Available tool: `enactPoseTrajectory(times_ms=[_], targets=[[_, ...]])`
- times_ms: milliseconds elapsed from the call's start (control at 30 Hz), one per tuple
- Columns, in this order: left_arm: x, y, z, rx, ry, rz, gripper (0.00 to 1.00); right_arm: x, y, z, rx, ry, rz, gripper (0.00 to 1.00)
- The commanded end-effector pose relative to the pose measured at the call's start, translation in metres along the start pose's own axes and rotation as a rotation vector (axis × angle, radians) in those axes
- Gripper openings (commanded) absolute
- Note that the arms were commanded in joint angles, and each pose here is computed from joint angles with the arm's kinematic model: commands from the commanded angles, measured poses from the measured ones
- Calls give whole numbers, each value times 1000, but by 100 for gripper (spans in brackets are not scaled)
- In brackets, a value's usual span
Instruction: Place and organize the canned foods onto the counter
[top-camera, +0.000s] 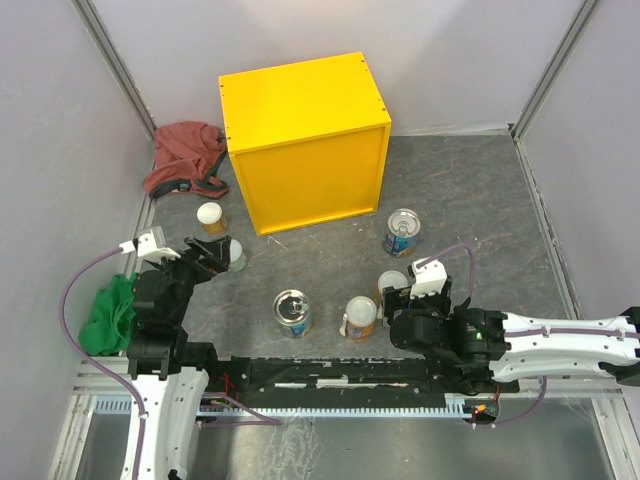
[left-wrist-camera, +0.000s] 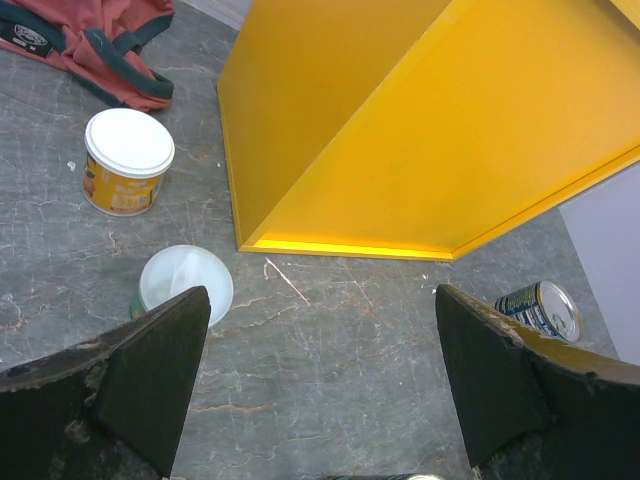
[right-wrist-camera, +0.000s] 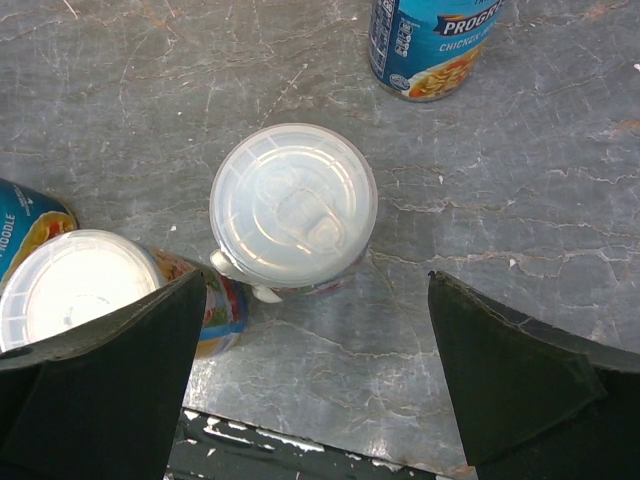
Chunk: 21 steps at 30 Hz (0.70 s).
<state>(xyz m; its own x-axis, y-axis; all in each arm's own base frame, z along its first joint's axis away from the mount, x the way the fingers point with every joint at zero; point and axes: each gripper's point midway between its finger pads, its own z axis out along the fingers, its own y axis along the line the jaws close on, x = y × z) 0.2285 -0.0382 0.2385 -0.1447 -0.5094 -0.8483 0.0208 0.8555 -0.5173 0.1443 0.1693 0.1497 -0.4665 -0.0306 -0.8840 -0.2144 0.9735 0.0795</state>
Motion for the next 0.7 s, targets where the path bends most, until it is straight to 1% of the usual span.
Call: enactPoseTrajectory(times_ms=[0,367,667], targets=[[-18,-11,-7,27,-48,-10,100,-8,5,5,-4,-67,61,100],[-18,-11,-6,22,-41,-4,100,2,11,12,-14,-64,68,100],[-16,-8,-3,9,-29,4,100,7,10,31,17,-77,62,100]])
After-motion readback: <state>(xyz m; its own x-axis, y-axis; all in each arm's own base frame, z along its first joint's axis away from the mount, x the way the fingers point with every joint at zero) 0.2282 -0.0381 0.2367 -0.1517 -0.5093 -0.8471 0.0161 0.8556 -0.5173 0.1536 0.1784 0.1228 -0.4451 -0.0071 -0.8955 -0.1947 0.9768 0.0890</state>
